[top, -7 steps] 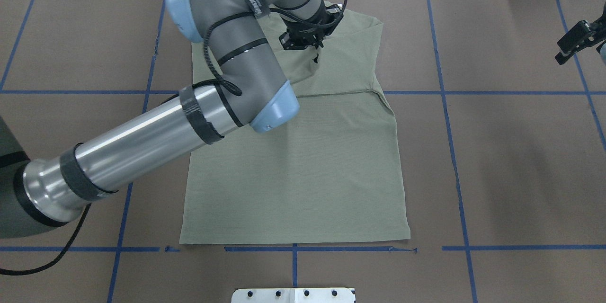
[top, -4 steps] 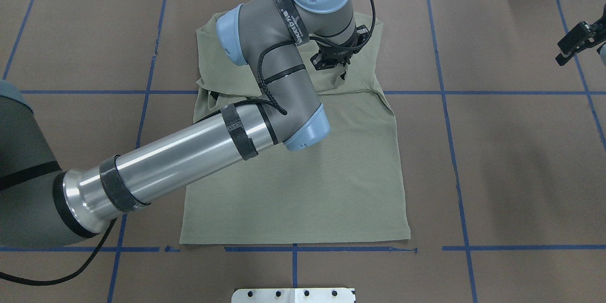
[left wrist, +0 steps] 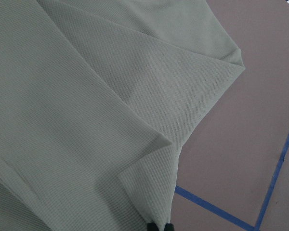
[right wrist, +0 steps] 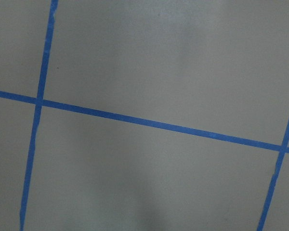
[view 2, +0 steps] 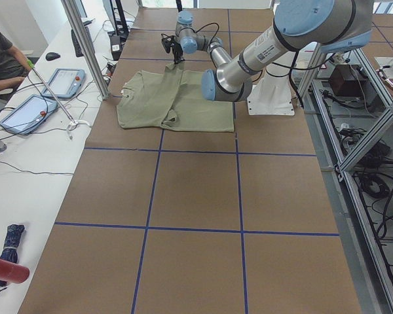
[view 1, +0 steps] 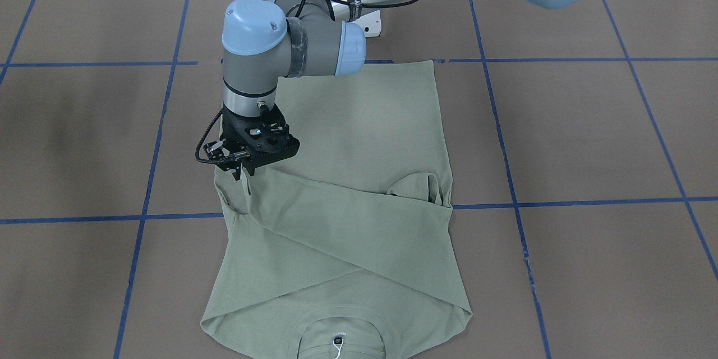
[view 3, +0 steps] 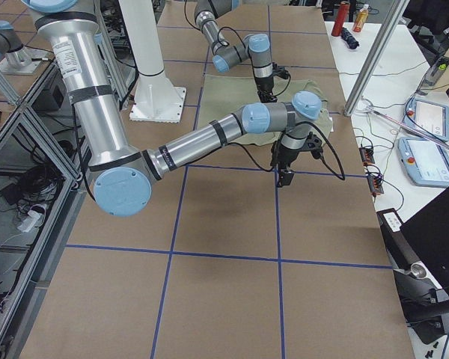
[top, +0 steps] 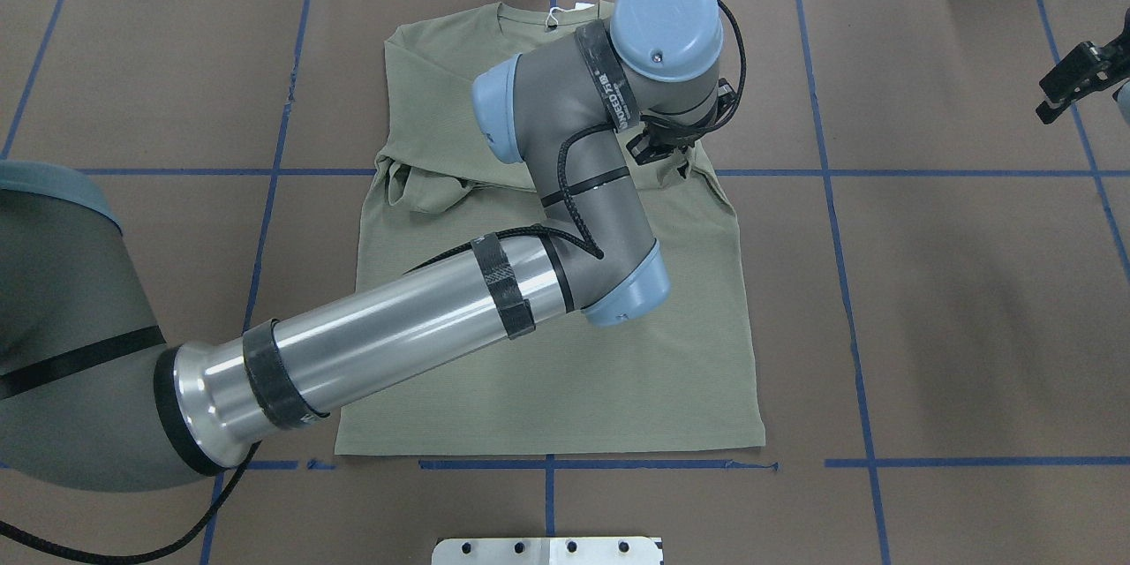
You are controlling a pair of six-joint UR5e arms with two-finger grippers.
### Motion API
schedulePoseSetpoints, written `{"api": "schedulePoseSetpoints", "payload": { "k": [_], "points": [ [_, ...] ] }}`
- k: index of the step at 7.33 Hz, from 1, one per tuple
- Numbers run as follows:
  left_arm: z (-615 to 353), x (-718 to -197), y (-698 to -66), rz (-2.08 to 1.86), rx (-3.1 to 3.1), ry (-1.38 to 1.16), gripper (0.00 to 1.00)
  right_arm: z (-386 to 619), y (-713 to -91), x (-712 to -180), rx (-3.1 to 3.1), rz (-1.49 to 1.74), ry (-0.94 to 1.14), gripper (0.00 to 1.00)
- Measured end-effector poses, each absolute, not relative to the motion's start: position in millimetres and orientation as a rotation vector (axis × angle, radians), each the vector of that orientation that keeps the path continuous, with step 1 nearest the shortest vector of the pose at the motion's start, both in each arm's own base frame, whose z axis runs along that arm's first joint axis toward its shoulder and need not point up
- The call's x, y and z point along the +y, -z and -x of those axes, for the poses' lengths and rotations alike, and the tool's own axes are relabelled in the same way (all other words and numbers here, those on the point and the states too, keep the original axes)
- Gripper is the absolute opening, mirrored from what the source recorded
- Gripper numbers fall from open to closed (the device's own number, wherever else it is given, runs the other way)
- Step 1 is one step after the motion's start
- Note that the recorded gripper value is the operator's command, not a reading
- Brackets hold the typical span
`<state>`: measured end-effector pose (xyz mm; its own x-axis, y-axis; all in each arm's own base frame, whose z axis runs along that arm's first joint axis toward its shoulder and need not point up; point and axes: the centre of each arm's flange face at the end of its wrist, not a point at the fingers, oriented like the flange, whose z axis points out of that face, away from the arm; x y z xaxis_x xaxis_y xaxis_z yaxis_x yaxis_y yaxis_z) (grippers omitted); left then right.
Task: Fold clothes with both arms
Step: 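Carry the grasped cuff with the left gripper across the shirt body, then release the sleeve and withdraw the left gripper while the right gripper approaches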
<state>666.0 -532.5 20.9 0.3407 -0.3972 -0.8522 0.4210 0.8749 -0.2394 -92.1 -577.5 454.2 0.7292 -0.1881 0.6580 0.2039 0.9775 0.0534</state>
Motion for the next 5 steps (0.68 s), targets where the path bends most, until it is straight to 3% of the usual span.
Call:
{"api": "schedulePoseSetpoints", "payload": {
  "k": [5],
  "points": [
    [-611, -505, -77, -0.133, 1.065, 0.38, 1.0, 101, -454, -573, -0.74, -0.042, 0.233, 1.0]
  ]
}}
